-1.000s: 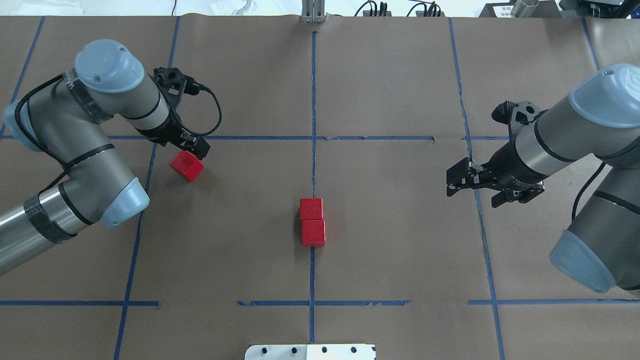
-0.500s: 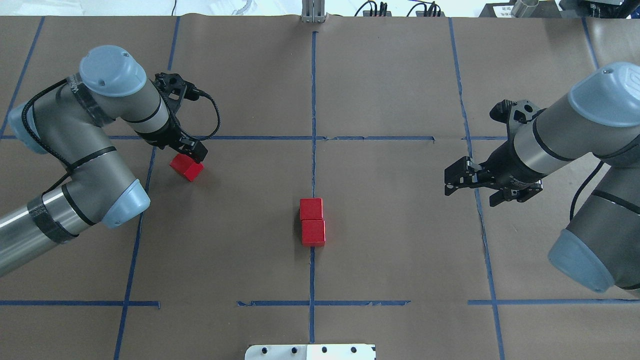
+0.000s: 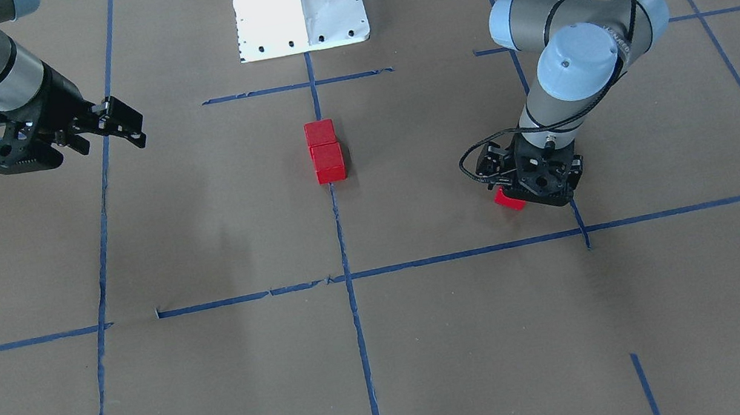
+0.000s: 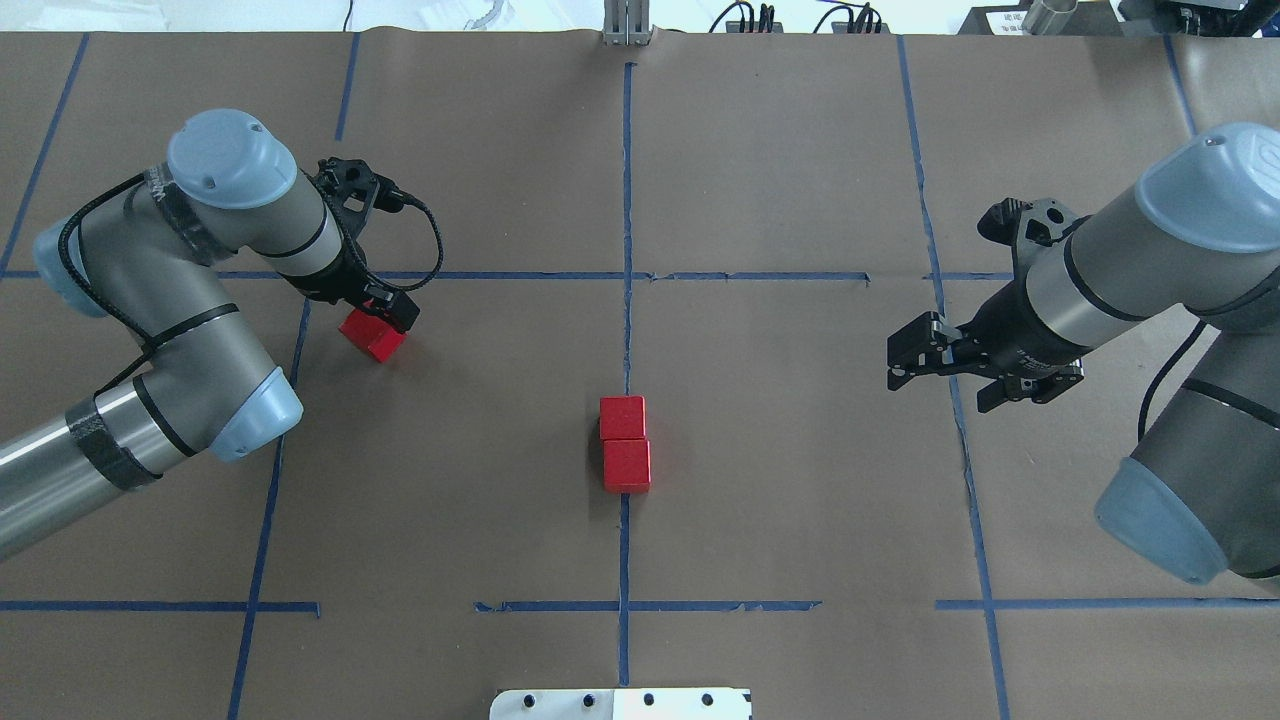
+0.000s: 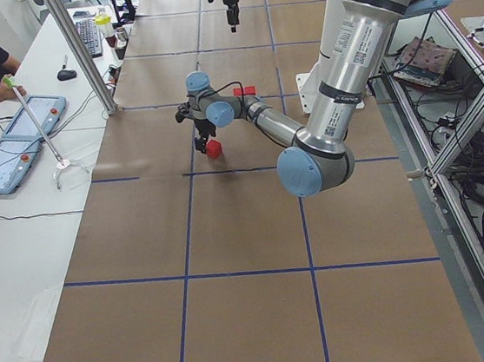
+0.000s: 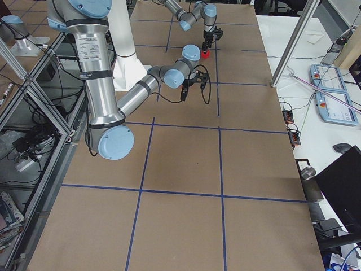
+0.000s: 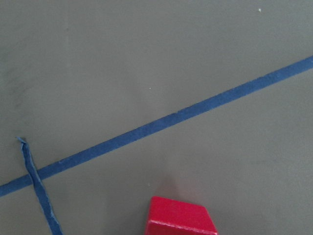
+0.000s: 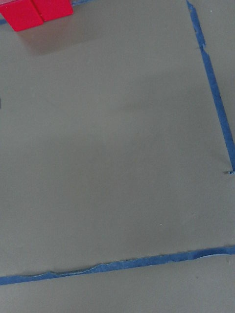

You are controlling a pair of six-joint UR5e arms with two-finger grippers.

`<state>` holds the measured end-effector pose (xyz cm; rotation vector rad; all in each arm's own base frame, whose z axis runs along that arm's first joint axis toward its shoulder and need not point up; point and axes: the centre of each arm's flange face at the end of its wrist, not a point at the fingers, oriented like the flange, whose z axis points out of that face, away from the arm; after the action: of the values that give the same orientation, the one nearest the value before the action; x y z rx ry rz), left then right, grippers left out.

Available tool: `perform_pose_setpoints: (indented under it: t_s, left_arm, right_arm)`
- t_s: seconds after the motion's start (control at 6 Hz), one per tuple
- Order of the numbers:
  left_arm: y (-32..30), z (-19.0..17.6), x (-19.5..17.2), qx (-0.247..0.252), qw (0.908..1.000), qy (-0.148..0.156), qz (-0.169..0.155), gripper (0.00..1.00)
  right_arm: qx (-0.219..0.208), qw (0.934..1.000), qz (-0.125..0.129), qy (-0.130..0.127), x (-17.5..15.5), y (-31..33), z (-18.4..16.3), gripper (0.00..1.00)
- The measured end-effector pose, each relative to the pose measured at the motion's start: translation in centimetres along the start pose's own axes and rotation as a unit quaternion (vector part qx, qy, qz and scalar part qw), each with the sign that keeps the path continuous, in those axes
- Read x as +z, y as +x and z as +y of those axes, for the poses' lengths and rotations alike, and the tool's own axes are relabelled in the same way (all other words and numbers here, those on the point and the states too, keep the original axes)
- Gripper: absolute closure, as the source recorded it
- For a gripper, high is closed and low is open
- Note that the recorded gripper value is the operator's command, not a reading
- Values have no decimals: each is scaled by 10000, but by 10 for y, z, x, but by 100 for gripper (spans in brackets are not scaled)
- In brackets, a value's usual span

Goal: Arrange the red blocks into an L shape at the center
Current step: 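Carry the last red cube with the left gripper beside the cube pair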

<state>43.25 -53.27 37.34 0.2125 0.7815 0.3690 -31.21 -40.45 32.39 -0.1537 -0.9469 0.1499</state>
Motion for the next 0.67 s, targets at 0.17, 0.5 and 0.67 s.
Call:
perform_pose_setpoints:
  t_s: [0.17,0.5,0.67]
  left_arm:
    - [2,2,5,19,10000,-40,-1,0]
    - [10,8,14,78,9999,-109,14,19]
    - [13,10,17,106,9999,-134,24,60]
  right_arm:
    - [0,10000,-1,-1,0,0,0,0]
    - [1,10000,6,-8,1,0,0,0]
    - [1,10000,7,-9,1,0,0,0]
